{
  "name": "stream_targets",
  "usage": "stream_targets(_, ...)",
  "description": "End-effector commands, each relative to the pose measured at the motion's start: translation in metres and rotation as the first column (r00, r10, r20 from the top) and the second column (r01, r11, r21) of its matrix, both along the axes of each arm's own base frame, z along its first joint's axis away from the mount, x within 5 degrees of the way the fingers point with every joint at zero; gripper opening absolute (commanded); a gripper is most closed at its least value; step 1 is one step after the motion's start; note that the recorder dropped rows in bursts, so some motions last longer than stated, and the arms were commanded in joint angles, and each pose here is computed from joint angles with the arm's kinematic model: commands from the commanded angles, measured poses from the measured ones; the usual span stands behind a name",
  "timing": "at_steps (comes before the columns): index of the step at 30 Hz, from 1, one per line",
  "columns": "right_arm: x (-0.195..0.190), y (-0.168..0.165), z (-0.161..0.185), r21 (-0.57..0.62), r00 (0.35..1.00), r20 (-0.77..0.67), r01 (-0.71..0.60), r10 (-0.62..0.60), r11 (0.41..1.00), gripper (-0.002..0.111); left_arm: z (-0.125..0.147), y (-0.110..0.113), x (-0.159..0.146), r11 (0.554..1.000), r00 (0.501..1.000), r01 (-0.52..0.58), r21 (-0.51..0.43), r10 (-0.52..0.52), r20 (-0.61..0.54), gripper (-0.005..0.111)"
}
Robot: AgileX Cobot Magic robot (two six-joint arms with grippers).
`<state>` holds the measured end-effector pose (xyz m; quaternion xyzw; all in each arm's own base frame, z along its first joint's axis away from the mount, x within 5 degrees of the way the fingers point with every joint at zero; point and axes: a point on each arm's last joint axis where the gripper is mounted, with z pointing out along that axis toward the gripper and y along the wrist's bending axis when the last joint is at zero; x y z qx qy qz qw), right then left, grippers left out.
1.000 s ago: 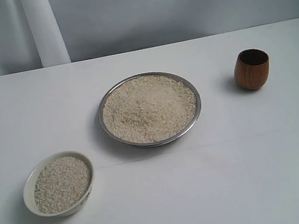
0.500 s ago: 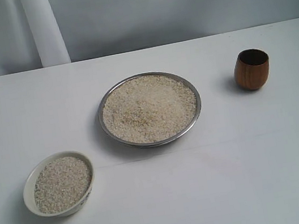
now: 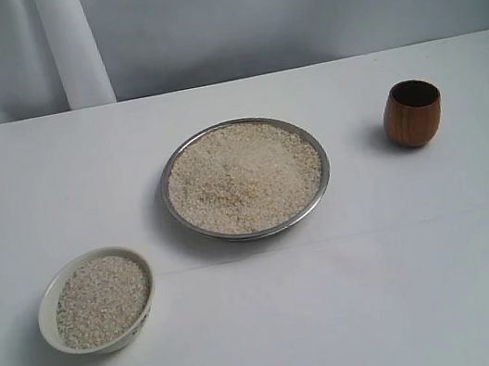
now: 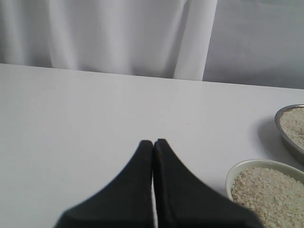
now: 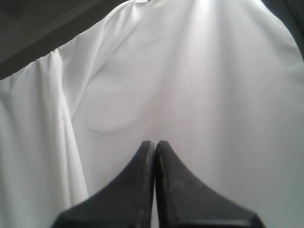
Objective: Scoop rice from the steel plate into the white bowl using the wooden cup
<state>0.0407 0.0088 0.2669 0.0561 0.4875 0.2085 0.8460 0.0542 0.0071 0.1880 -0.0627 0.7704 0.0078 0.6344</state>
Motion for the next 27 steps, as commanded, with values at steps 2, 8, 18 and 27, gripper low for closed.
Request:
stream_targets(2, 0.018, 0.001, 0.034, -0.085, 0.988, -0.149, 0.035, -0.047, 0.996, 0.000, 0.000, 0.000, 0.000, 1.000, 1.000, 0.006, -0.008, -0.006, 0.005, 0.000)
stream_targets(8, 0.074, 0.003, 0.063, -0.170, 0.947, -0.313, 0.021, -0.074, 0.985, 0.000, 0.000, 0.000, 0.000, 1.000, 1.000, 0.006, -0.008, -0.006, 0.005, 0.000)
stream_targets(18, 0.146, -0.013, 0.075, -0.437, 0.701, -0.616, 0.077, -0.361, 0.896, 0.000, 0.000, 0.000, 0.000, 1.000, 1.000, 0.006, -0.008, -0.006, 0.005, 0.000)
stream_targets(27, 0.153, -0.012, 0.072, -0.444, 0.701, -0.621, 0.054, -0.350, 0.895, 0.000, 0.000, 0.000, 0.000, 1.000, 1.000, 0.006, -0.008, -0.006, 0.005, 0.000)
